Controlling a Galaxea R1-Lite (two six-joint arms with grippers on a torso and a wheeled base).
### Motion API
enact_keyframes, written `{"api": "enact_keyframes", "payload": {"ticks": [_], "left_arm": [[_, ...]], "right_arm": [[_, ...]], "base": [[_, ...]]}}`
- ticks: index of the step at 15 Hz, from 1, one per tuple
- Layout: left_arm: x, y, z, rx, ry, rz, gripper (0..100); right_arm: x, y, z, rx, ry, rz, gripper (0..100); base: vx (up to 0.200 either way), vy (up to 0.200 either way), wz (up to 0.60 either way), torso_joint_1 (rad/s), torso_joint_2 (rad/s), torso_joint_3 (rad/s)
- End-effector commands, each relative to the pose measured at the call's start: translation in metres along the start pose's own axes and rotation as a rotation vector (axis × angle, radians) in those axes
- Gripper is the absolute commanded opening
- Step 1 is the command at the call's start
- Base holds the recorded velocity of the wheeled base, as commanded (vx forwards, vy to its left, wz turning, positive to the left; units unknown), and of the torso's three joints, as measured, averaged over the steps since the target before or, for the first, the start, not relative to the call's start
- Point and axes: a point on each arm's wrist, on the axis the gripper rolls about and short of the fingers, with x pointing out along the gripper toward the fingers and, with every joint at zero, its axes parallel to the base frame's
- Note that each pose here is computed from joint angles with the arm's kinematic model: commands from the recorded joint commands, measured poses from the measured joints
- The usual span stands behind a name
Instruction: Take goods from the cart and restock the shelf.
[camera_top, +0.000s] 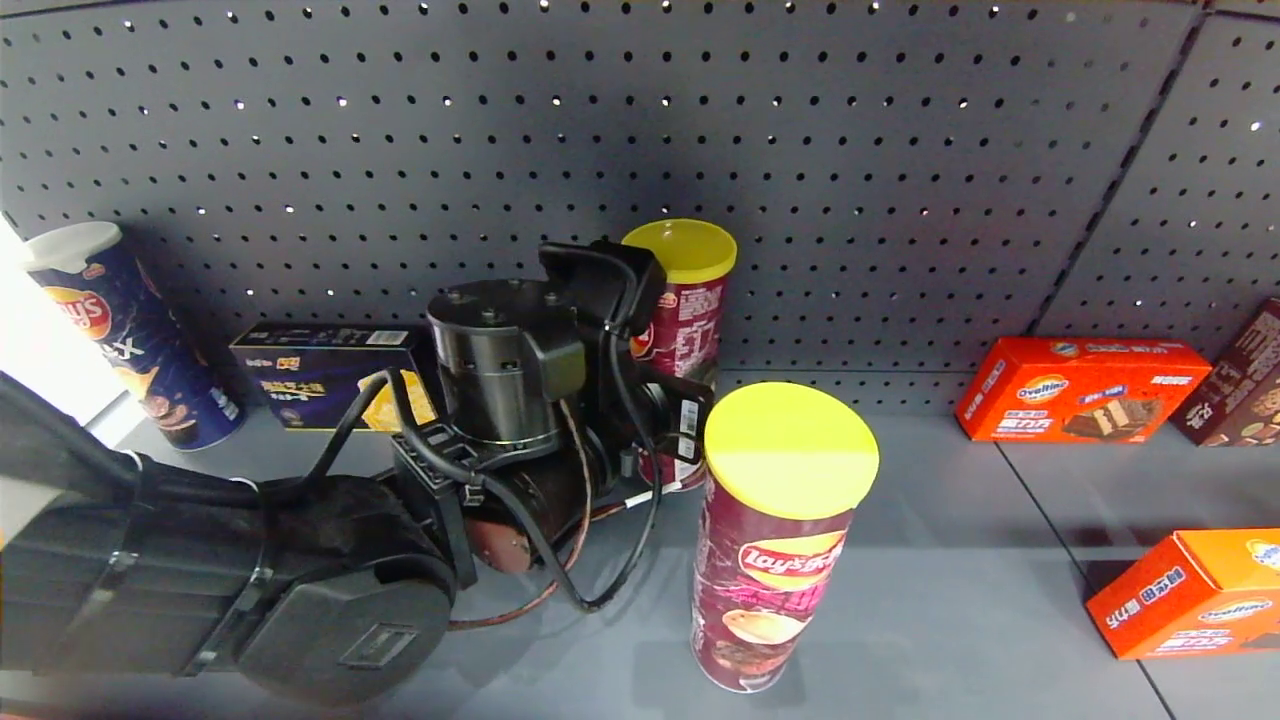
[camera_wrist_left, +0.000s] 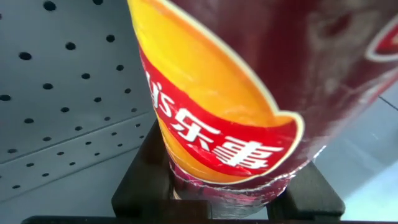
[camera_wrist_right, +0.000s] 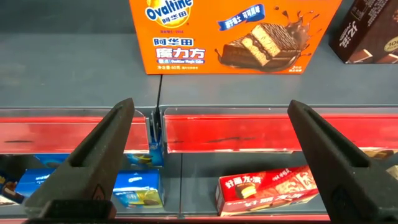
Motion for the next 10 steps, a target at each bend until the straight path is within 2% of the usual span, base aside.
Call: {"api": "enact_keyframes", "payload": {"ticks": [1,10], "left_arm": [[0.005,0.000,-0.005,0.003,0.012,0.003,0],[0.027,-0.002,-0.011,0.006,0.007,0.010,0]], "right_arm": [[0.000,0.000,0.000,0.000,0.002,-0.001,100],[0.000,0.000,0.000,0.000,0.000,-0.001,100]], "base": [[0.000,0.000,0.00,0.000,0.00,0.000],[0.000,0.000,0.00,0.000,0.00,0.000]]}}
